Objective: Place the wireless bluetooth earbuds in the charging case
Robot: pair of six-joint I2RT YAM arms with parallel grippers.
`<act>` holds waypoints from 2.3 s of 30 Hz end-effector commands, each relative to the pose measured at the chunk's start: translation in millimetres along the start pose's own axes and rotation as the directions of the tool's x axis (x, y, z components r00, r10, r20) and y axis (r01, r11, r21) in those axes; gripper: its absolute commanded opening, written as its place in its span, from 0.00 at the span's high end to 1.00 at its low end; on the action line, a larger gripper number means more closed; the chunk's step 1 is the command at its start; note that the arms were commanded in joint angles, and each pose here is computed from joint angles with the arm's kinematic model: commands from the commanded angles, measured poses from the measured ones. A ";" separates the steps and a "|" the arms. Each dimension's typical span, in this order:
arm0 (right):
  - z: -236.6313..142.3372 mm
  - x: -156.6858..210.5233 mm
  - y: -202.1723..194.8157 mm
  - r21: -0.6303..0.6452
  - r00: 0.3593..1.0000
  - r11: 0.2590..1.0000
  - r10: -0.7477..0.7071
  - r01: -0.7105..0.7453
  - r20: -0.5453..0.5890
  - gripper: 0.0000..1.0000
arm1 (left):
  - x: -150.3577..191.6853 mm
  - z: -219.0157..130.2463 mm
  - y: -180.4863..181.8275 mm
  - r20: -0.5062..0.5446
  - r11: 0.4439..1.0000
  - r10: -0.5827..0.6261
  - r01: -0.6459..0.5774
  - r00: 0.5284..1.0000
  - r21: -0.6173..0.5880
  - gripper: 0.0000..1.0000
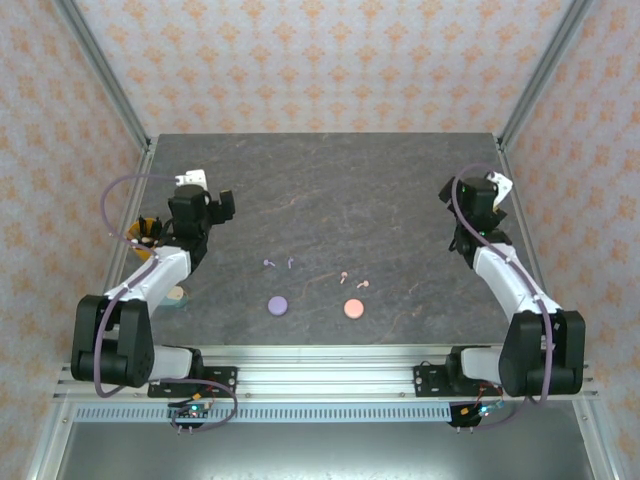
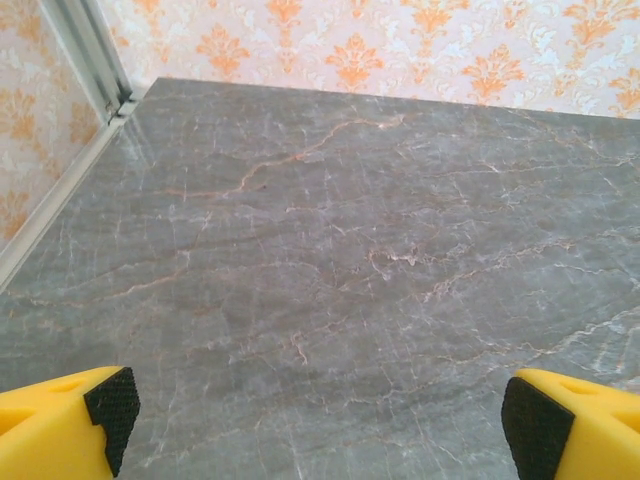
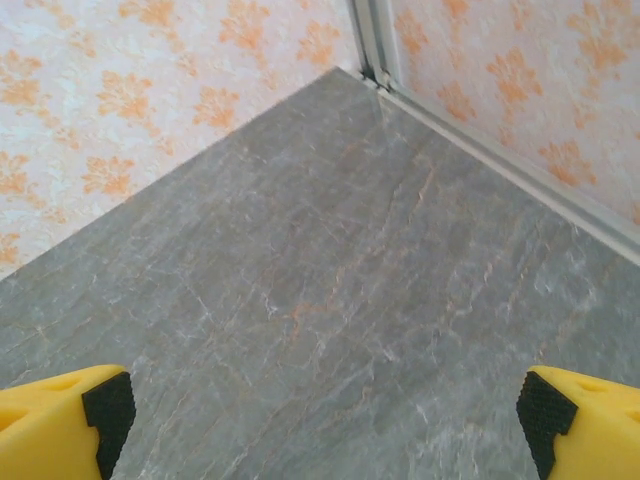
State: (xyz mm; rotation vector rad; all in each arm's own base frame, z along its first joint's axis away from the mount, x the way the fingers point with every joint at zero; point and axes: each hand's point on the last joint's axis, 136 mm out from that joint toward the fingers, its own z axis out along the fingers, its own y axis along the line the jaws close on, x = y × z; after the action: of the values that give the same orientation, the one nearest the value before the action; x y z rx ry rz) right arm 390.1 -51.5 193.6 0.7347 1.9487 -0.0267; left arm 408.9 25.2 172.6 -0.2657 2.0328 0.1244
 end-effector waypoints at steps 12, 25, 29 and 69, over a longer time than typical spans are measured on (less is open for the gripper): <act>-81.9 138.0 16.7 -0.065 0.781 0.997 -0.016 -0.031 -0.625 0.07 | 52.8 -60.9 -51.0 -0.309 0.934 -0.305 0.346 0.901 0.085 0.00; -153.9 217.0 55.2 -0.003 0.738 0.999 -0.028 0.035 -0.675 0.09 | 66.2 -83.6 -74.7 -0.395 0.893 -0.380 0.443 0.837 0.080 0.00; -161.7 217.3 66.5 0.056 0.752 0.995 -0.025 0.081 -0.658 0.05 | 62.7 -78.7 -82.1 -0.412 0.898 -0.364 0.432 0.835 0.081 0.00; -186.4 332.2 88.3 -0.082 0.515 0.951 -0.232 0.298 -0.825 0.08 | 71.3 -68.4 -139.9 -0.508 0.904 -0.255 0.389 0.822 0.175 0.00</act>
State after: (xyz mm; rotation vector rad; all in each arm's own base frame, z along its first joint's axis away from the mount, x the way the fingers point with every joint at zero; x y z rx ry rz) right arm 181.4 238.1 44.5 0.5383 2.9930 0.1104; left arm 348.9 -129.5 135.9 -0.5173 2.4304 -0.4777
